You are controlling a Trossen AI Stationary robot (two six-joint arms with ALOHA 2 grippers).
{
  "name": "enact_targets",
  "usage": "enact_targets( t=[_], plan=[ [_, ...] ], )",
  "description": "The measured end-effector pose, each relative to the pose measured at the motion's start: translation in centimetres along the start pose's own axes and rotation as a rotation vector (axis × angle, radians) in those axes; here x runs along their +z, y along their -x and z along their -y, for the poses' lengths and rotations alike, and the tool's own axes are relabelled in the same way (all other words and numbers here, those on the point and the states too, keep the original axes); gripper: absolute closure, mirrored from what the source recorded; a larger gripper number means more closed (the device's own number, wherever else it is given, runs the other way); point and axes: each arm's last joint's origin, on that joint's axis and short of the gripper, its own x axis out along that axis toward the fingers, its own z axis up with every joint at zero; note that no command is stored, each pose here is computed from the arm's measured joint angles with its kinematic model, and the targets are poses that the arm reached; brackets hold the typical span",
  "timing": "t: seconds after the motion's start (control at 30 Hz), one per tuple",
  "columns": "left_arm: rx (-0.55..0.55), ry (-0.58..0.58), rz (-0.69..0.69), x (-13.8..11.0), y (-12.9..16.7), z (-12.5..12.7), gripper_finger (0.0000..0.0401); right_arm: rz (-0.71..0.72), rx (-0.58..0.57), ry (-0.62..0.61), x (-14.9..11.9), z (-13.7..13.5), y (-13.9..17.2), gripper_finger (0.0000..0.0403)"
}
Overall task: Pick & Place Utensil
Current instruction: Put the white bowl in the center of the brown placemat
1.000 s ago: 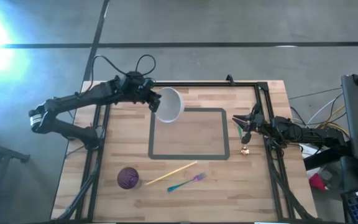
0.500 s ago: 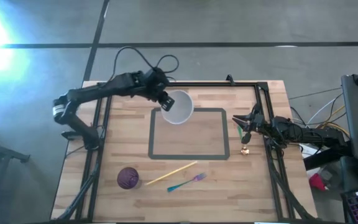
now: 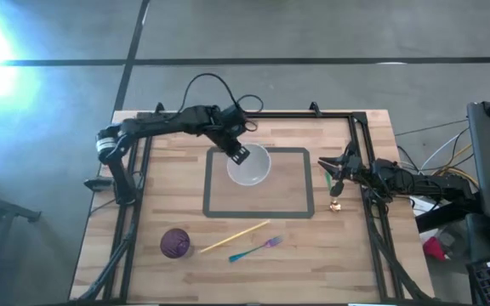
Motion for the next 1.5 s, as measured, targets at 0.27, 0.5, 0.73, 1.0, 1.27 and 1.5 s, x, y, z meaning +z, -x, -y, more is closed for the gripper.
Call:
enact_targets(
  t=[0.27,0.5,0.73,1.0,1.27,1.5],
  plan=[
    [0.027,0.030,-0.087,-0.2,-3.0,-0.2,0.0398,0.000,0.001,0.000,0.0,0.0,0.0,0.0351],
    [0.039,0.022,-0.134,-0.5,-5.3,0.3,0.0399,0.000,0.001,0.000,0.0,0.0,0.0,0.0351],
    [0.035,-0.002,-0.125,-0.6,-7.0,1.1,0.0398,0.000,0.000,0.000,0.0,0.0,0.0,0.0351],
    [0.096,-0.030,-0.108,-0.6,-8.8,1.2,0.0397,0.000,0.001,0.000,0.0,0.0,0.0,0.0351],
    [0.118,-0.031,-0.105,-0.7,-8.8,1.2,0.0399,0.000,0.001,0.000,0.0,0.0,0.0,0.0351],
    [0.116,-0.057,-0.109,-0.7,-8.8,1.1,0.0378,0.000,0.001,0.000,0.0,0.0,0.0,0.0351]
  ],
)
